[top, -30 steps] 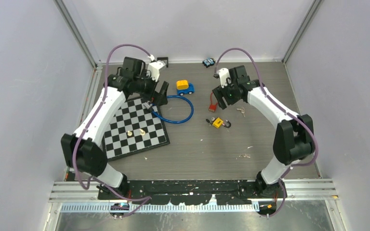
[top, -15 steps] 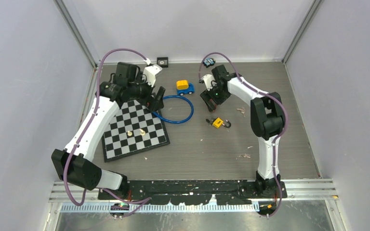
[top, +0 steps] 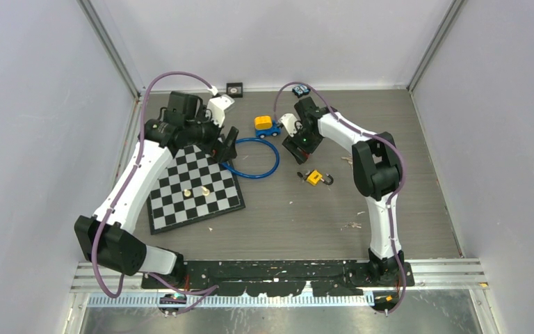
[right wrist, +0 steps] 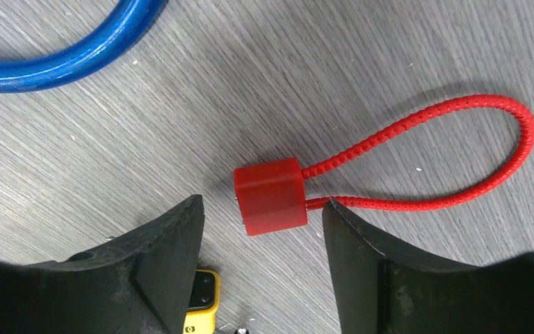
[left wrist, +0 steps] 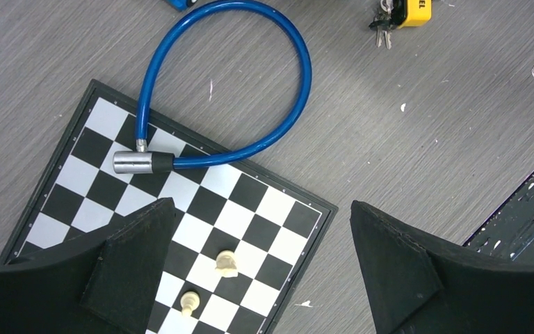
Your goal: Unlock with the key
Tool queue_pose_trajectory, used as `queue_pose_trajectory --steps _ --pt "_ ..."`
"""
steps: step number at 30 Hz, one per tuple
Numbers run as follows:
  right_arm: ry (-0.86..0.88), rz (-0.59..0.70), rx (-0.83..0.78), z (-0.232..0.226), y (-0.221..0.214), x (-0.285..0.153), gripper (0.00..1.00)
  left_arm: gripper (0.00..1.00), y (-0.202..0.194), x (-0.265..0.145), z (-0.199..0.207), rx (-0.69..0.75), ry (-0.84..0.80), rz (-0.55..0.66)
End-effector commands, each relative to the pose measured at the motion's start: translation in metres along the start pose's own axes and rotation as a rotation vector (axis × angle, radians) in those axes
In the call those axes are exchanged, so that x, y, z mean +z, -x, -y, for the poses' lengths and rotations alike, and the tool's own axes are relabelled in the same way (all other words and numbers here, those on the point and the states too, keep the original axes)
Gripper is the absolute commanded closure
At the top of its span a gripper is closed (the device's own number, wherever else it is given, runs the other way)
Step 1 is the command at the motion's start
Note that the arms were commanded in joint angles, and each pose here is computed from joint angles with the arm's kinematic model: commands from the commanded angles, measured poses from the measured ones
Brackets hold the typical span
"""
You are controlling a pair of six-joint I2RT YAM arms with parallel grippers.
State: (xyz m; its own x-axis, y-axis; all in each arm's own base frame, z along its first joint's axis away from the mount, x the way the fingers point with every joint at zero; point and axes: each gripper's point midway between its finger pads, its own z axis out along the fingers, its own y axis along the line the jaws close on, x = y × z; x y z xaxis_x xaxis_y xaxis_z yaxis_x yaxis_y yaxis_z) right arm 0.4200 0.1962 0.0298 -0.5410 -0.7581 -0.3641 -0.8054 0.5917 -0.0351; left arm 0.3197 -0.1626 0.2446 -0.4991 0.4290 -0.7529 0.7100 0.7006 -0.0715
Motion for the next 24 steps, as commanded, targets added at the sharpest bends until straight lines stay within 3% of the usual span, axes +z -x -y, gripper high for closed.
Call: queue_pose_trajectory --steps 1,5,9,12,18,24 --pt "0.020 -0.014 -0.030 -0.003 0.003 0.001 0.35 0.00 0.011 -0.011 0.005 0.031 0.000 0.062" --pt "0.039 -0.029 -0.029 -0.010 -0.005 -0.003 0.47 0.00 0.010 -0.012 0.005 0.035 0.003 0.066" --pt "0.044 -0.040 -0.032 -0.015 -0.008 -0.015 0.75 0.00 0.011 -0.013 0.007 0.035 -0.002 0.073" --pt "0.032 -0.009 -0.036 -0.017 0.000 -0.029 0.86 0.00 0.011 -0.014 0.008 0.034 -0.002 0.079" --pt "-0.009 0.118 -0.037 -0.029 0.032 -0.070 0.97 0.00 0.012 -0.018 0.004 0.032 0.030 0.093" --pt "0.018 0.166 -0.104 -0.079 0.039 -0.099 0.98 0.00 0.012 -0.024 -0.021 -0.035 0.135 0.106"
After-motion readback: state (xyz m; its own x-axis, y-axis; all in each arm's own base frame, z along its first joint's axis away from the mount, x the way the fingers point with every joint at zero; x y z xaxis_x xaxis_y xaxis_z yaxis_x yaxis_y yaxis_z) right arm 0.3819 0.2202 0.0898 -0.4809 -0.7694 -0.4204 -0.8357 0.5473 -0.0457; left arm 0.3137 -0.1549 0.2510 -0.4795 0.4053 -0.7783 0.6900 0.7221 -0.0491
